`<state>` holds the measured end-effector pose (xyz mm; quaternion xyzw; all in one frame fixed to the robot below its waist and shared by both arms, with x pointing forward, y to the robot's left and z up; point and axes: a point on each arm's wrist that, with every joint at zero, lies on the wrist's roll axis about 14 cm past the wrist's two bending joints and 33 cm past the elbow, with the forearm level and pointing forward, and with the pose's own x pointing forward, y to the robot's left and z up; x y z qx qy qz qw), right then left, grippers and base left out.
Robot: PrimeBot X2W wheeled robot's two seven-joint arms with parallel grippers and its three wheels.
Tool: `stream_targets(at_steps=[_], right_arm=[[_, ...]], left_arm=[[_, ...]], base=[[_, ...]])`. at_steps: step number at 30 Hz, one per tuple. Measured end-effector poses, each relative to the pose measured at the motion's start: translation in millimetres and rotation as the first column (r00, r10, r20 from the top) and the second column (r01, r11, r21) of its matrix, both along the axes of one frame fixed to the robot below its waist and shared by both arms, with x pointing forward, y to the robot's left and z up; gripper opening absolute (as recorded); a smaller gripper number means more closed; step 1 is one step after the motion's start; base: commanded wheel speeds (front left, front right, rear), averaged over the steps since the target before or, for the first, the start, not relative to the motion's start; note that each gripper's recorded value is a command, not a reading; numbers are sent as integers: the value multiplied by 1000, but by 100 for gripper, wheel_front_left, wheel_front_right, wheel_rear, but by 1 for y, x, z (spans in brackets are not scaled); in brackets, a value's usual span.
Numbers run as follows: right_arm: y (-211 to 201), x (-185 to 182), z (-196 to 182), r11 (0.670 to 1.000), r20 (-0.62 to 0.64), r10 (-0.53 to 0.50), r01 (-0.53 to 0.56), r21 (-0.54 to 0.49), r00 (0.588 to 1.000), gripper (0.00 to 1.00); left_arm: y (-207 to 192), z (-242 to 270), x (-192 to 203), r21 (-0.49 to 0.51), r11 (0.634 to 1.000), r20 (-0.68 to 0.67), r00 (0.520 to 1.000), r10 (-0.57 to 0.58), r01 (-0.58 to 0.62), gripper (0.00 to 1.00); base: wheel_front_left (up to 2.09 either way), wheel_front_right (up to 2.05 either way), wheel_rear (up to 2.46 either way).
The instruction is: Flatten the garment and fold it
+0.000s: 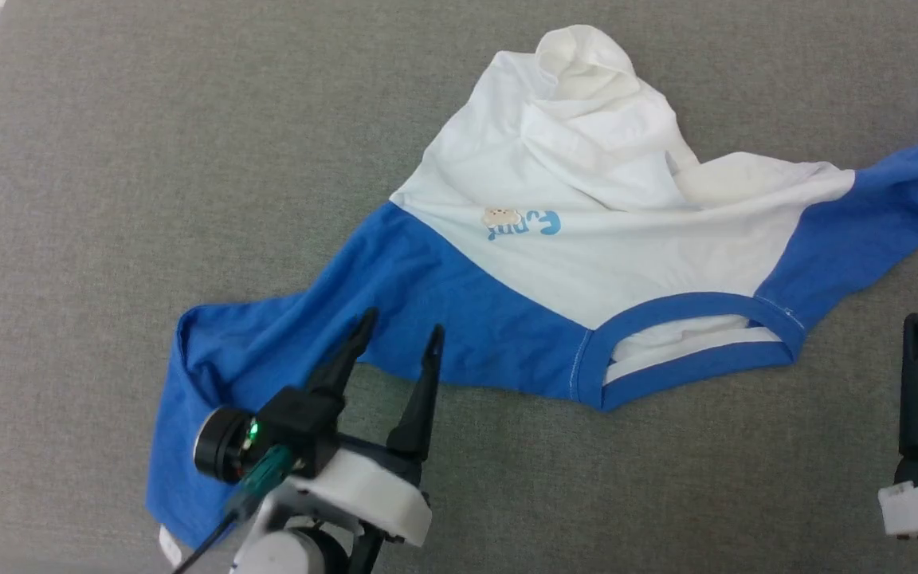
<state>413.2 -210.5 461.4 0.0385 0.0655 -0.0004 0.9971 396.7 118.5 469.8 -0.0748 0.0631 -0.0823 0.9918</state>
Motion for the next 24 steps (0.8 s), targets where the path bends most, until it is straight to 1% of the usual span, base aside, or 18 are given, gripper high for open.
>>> stream_targets(at_steps=[4, 7, 9, 16, 19, 22, 23, 24], right_arm=[[1, 7, -1, 1000, 3, 4, -4, -1, 1000, 100], [5, 9, -9, 1000, -20, 15, -15, 5, 1000, 100], [6, 9, -15, 1000, -39, 20, -19, 15, 999, 100], [9, 13, -29, 999, -74, 31, -29, 25, 997, 100], [9, 14, -30, 999, -74, 32, -30, 25, 997, 100], [7, 14, -31, 999, -76, 29, -27, 24, 997, 100], [6, 14, -31, 999, -77, 27, -26, 23, 997, 100], [6, 14, -31, 999, -78, 27, -25, 23, 997, 100]], left_arm=[[-14, -14, 5, 69, 990, -123, 986, -113, 122, 100], [-24, -33, 1, 104, 971, -246, 952, -184, 215, 100], [-28, -44, 0, 122, 958, -310, 927, -212, 259, 100], [-42, -79, -10, 137, 917, -486, 831, -268, 376, 100], [-45, -87, -9, 153, 894, -528, 799, -288, 422, 100], [-49, -90, -3, 164, 876, -538, 786, -305, 453, 100], [-50, -91, -1, 167, 870, -541, 781, -312, 464, 39], [-51, -91, 1, 174, 865, -537, 782, -317, 471, 0]], base=[[0, 0, 0], [0, 0, 0], [0, 0, 0], [0, 0, 0], [0, 0, 0], [0, 0, 0], [0, 0, 0], [0, 0, 0]])
